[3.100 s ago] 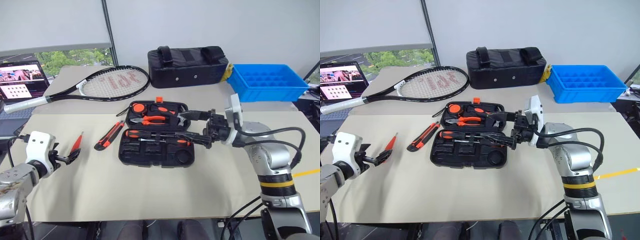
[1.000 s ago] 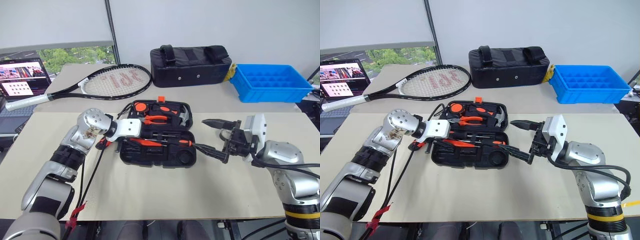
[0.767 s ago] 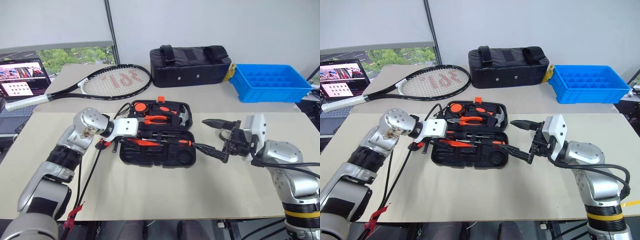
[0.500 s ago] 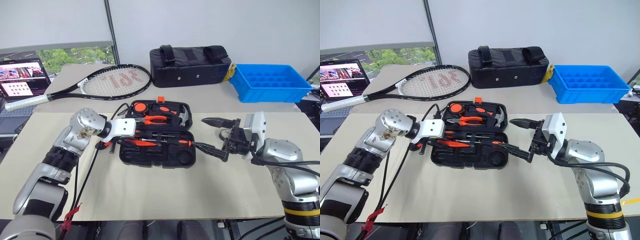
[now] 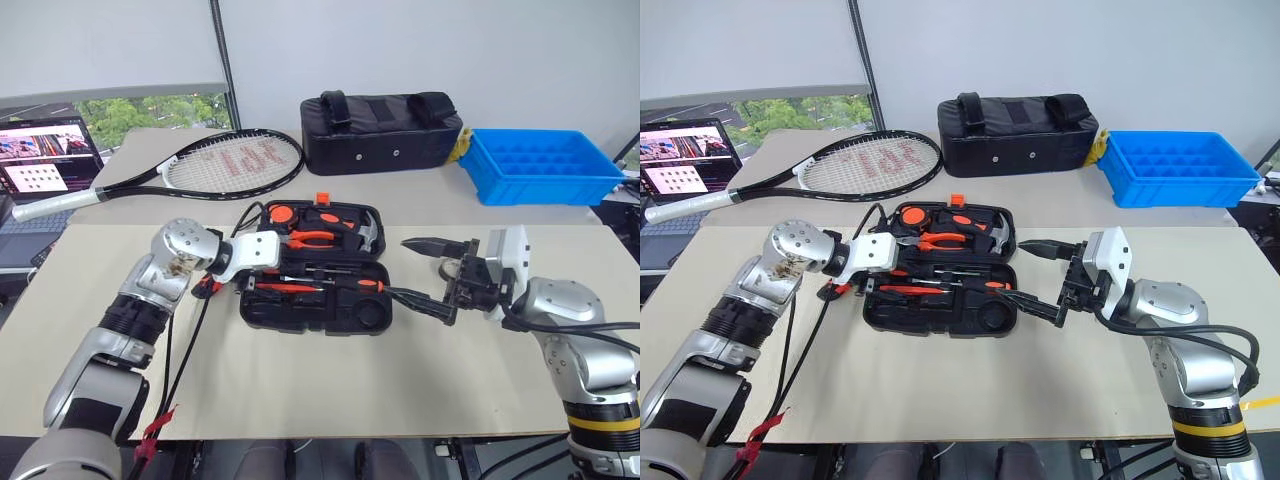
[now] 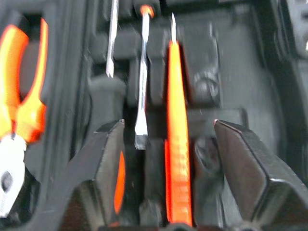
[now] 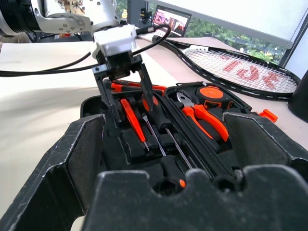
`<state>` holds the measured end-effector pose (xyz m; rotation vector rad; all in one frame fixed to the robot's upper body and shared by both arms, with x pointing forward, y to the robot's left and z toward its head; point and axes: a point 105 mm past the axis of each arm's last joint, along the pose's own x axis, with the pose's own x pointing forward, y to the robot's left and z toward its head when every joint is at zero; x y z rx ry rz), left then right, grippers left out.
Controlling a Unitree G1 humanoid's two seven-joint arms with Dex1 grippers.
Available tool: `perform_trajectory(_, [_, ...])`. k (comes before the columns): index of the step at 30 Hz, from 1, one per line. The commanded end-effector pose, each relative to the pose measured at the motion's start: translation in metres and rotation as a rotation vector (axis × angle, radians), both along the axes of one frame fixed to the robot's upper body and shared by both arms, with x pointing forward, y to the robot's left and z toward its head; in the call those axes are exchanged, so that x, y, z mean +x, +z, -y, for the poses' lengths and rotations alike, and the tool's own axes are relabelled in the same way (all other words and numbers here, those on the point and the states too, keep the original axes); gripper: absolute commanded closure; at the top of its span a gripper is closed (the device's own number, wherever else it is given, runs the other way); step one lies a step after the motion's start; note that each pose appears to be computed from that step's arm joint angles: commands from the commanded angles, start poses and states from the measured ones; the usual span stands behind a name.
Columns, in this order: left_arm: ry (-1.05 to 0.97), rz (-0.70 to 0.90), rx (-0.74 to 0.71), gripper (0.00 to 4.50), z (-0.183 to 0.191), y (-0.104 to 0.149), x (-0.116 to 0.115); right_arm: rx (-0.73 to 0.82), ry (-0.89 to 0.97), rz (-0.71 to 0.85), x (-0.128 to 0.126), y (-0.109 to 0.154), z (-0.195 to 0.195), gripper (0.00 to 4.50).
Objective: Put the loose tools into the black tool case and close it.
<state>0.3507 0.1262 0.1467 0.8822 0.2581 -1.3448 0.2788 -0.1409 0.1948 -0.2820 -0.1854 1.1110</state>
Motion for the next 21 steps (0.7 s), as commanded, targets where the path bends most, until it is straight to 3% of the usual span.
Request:
perform_trajectory(1, [0.004, 0.074, -0.068, 1.48, -0.002, 0.031, 0.0, -0.009, 0.008, 0.051, -0.003, 0.009, 0.001, 0.0])
perform_trajectory(4, [-0.027, 0.07, -0.185, 1.48, 0.012, 0.042, -0.007, -0.007, 0.013, 0.049, -0.003, 0.007, -0.001, 0.0])
perform_trajectory(5, [-0.044, 0.045, -0.237, 2.0, 0.018, 0.044, -0.011, -0.006, 0.013, 0.049, -0.003, 0.007, -0.001, 0.0])
perform_trajectory(7, [-0.066, 0.001, -0.287, 2.58, 0.023, 0.042, -0.019, -0.004, 0.014, 0.049, -0.002, 0.008, -0.002, 0.0])
perform_trajectory(12, [-0.009, -0.049, -0.255, 4.38, 0.02, 0.009, -0.017, -0.003, 0.016, 0.049, -0.001, 0.007, -0.002, 0.0])
perform_trajectory(21, [0.103, -0.065, -0.148, 4.44, 0.007, -0.044, -0.001, -0.005, 0.013, 0.056, 0.0, 0.008, -0.002, 0.0])
